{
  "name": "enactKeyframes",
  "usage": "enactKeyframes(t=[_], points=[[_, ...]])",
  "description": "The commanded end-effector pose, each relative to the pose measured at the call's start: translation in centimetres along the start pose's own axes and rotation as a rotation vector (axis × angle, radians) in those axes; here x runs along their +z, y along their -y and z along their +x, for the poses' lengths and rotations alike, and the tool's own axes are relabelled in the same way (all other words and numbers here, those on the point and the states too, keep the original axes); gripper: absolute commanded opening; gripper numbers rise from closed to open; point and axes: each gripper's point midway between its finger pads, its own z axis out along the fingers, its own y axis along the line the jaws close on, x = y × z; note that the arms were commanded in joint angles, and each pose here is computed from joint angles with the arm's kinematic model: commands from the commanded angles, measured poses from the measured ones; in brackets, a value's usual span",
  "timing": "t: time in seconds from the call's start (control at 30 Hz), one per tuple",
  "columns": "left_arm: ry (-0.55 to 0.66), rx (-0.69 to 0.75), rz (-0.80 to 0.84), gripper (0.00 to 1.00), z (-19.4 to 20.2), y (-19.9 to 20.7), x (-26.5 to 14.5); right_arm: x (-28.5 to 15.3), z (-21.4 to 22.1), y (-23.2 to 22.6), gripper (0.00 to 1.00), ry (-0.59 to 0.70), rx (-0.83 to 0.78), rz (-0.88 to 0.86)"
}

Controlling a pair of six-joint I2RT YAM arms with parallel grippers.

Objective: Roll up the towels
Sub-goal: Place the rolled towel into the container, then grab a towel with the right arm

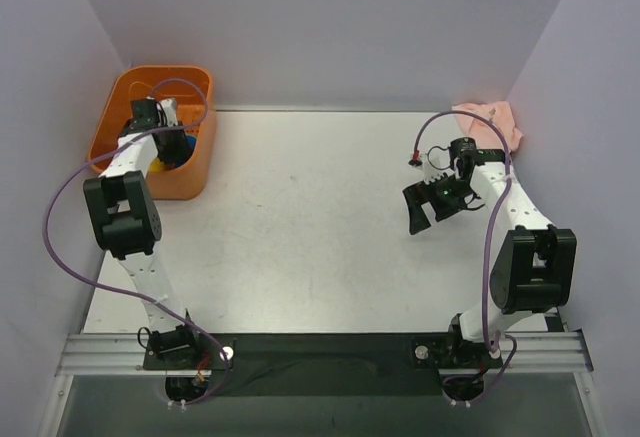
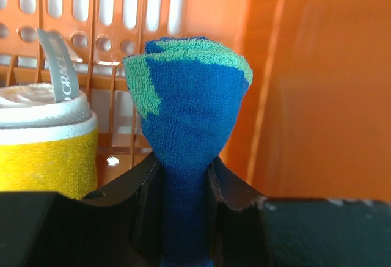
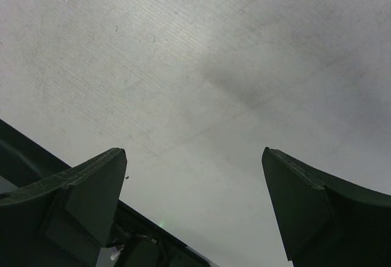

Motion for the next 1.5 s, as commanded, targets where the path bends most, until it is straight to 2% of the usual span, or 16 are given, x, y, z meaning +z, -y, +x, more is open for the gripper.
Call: enactKeyframes(t=[0.0,0.17,0.2,0.3,0.33,0.5,0.53,0.63,0.67,0.93,1.17,1.2,1.33,1.47], points=[[-0.029,0.075,-0.099,0.0,1.0,-1.6,0.7,-1.1,0.1,-0.2,1.0,-0.021,-0.007,0.017],[-0.079,0.08,-0.156,0.04,2.7,-2.8,1.9,-1.0,-0.1,0.0,1.0,-0.022,0.004,0.019],[-0.083,0.08,-0.159,0.15,2.9,-2.9,2.0,-1.1,-0.2,0.0,1.0,-0.02,0.004,0.02],[-0.097,0.107,-0.164,0.31,3.0,-3.0,2.0,-1.2,-0.5,0.1,1.0,-0.015,0.003,0.024],[-0.101,0.107,-0.161,0.4,3.0,-2.9,1.9,-1.1,-0.5,0.1,1.0,-0.016,0.003,0.023],[-0.104,0.112,-0.14,0.54,2.0,-2.1,1.0,-1.3,-0.9,0.3,1.0,-0.011,0.008,0.026],[-0.092,0.111,-0.132,0.6,1.5,-1.8,0.5,-1.4,-1.2,0.3,1.0,-0.009,0.007,0.027],[-0.052,0.118,-0.114,0.63,-0.3,-0.8,-1.0,-1.6,-1.5,0.3,1.0,0.0,0.012,0.027],[-0.037,0.129,-0.112,0.71,-1.0,-0.5,-1.5,-1.7,-1.6,0.3,1.0,0.002,0.009,0.028],[0.069,0.193,-0.101,0.78,-5.5,0.7,-5.1,-1.7,-2.2,0.2,1.0,0.011,0.022,0.021],[0.23,0.261,-0.126,0.91,-11.3,1.6,-9.3,-2.5,-4.4,1.5,1.0,0.066,0.072,0.043],[0.272,0.272,-0.128,0.95,-12.7,1.9,-10.5,-3.1,-5.6,1.9,1.0,0.098,0.099,0.057],[0.409,0.359,-0.078,0.97,-16.0,4.6,-15.1,-3.9,-9.3,6.4,1.0,0.171,0.21,0.127],[0.496,0.469,-0.013,0.97,-16.9,8.2,-18.2,-4.7,-13.1,11.9,1.0,0.228,0.27,0.235]])
